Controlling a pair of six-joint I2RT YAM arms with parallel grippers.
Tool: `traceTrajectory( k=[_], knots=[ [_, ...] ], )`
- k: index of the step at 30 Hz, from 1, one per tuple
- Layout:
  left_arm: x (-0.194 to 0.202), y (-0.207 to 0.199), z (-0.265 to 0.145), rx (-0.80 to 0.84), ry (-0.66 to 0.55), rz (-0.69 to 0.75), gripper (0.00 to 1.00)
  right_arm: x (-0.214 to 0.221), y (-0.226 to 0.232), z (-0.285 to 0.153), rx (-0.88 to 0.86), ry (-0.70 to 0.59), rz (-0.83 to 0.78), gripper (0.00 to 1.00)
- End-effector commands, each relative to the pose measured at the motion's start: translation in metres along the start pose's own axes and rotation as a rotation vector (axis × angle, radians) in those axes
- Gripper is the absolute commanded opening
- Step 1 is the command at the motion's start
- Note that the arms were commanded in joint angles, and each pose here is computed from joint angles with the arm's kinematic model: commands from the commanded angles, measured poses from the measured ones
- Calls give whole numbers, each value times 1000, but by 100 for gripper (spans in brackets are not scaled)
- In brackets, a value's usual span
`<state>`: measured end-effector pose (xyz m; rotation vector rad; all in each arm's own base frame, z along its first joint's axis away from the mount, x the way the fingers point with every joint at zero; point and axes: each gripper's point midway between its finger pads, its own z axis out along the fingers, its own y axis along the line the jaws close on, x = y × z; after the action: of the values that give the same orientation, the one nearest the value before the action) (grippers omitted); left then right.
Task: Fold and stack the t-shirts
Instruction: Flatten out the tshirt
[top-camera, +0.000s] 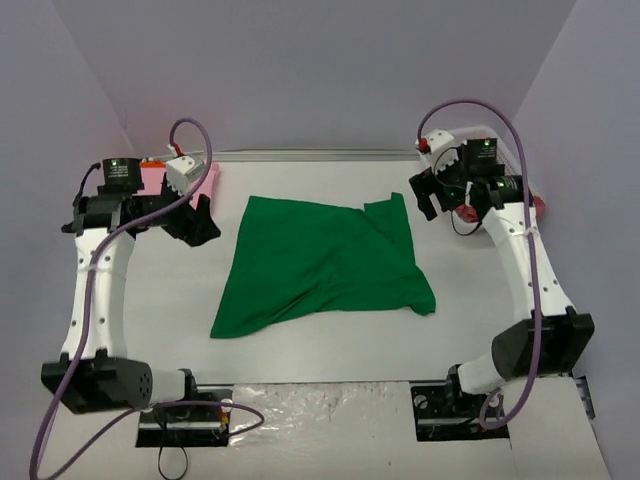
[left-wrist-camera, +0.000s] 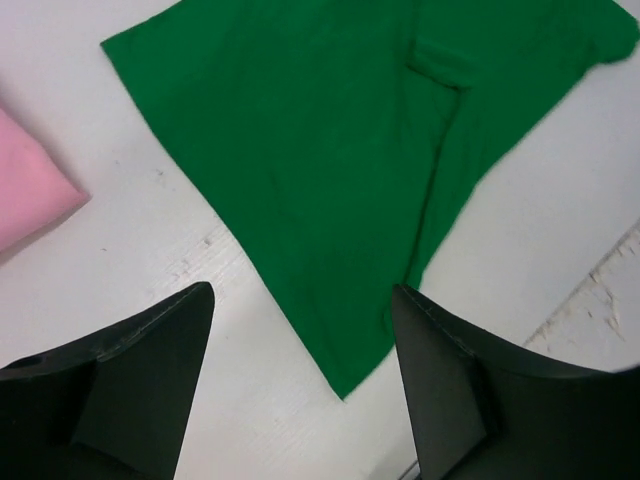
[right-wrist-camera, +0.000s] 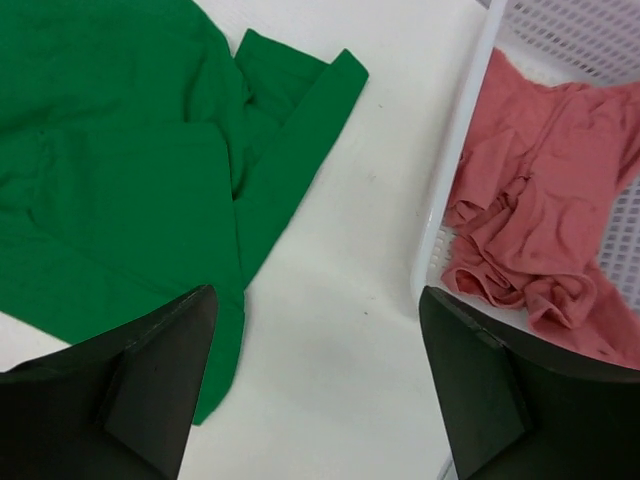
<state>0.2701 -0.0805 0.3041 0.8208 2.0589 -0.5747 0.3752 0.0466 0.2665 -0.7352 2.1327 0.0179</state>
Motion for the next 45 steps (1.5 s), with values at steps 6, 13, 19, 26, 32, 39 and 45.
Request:
traceTrajectory(
  k=[6,13,19,26,32,39,45],
  knots=[
    [-10,139,106,-92,38,-335,69,-5,-29,95,-11,100,115,66],
    [0,220,180,-153,52,-490,62,3,-27,148,-34,165,149,60],
    [3,246,224,-140,33,-541,59,15,-15,162,-51,212,135,59],
    [6,242,271,-69,35,-497,60,28,-12,169,-54,250,131,59],
    [17,226,308,-27,76,-482,60,39,-10,174,-59,279,134,58],
    [30,226,324,-37,115,-473,58,50,-8,178,-64,309,130,57],
    [46,226,327,-53,164,-461,33,57,-6,182,-66,328,132,57]
  ],
)
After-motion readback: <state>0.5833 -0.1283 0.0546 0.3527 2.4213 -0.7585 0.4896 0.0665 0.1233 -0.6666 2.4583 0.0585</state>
